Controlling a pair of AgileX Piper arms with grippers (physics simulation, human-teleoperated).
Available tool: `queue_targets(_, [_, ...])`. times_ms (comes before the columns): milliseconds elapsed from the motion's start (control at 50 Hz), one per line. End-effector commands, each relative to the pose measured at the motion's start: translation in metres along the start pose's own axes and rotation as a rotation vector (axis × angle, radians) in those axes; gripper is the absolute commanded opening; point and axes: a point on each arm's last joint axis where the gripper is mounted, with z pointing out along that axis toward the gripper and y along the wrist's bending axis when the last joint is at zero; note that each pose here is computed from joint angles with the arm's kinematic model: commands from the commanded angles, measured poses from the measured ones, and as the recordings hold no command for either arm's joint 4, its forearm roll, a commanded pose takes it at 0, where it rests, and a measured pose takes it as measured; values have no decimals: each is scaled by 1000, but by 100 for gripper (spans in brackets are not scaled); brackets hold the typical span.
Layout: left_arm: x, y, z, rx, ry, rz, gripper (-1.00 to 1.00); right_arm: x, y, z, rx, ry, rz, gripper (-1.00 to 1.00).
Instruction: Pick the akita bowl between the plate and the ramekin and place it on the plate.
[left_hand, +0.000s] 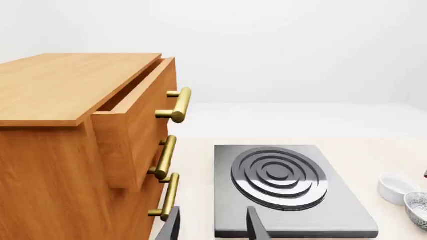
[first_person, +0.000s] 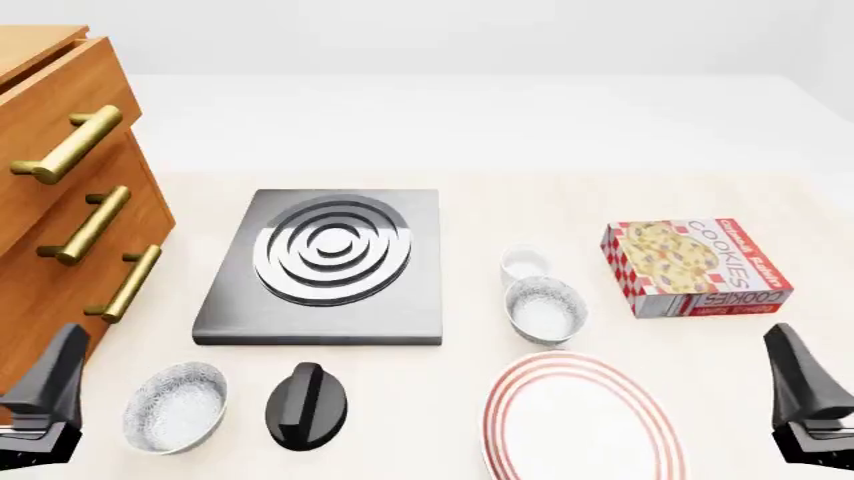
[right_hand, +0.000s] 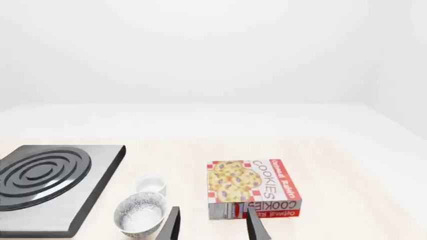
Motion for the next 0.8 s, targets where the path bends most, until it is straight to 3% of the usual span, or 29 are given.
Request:
queue_targets(20, [0, 0, 0, 0, 0, 0, 100, 0, 0, 0, -4, 9, 3, 100])
queue_targets(180, [0, 0, 0, 0, 0, 0, 100, 0, 3, 0, -55, 22, 19, 100])
queue_targets(400, [0, 0, 0, 0, 0, 0, 100, -15, 5, -2, -89, -3, -67, 100])
queue_targets(440, [0, 0, 0, 0, 0, 0, 100, -29, 5, -5, -101, 22, -10, 100])
queue_targets(480, [0, 0, 0, 0, 0, 0, 100, -34, 5, -6, -102, 20, -27, 100])
queue_targets(500, [0, 0, 0, 0, 0, 0, 100, -48, 5, -9, -119, 5, -24, 100])
queue_targets(620, [0, 0, 0, 0, 0, 0, 100, -84, 7, -13, -179, -25, -62, 100])
queue_targets(700, [0, 0, 0, 0, 0, 0, 100, -106, 7, -10, -185, -29, -53, 100])
queue_targets(720, [0, 0, 0, 0, 0, 0, 100, -120, 7, -4, -158, -20, -75, 100])
queue_targets(740, [0, 0, 0, 0, 0, 0, 100, -120, 7, -4, -158, -20, -75, 100])
queue_targets(780, [0, 0, 0, 0, 0, 0, 100, -131, 8, -1, -167, -10, -40, 100])
queue_targets(800, [0, 0, 0, 0, 0, 0, 100, -140, 8, 2, -159, -2, -51, 100])
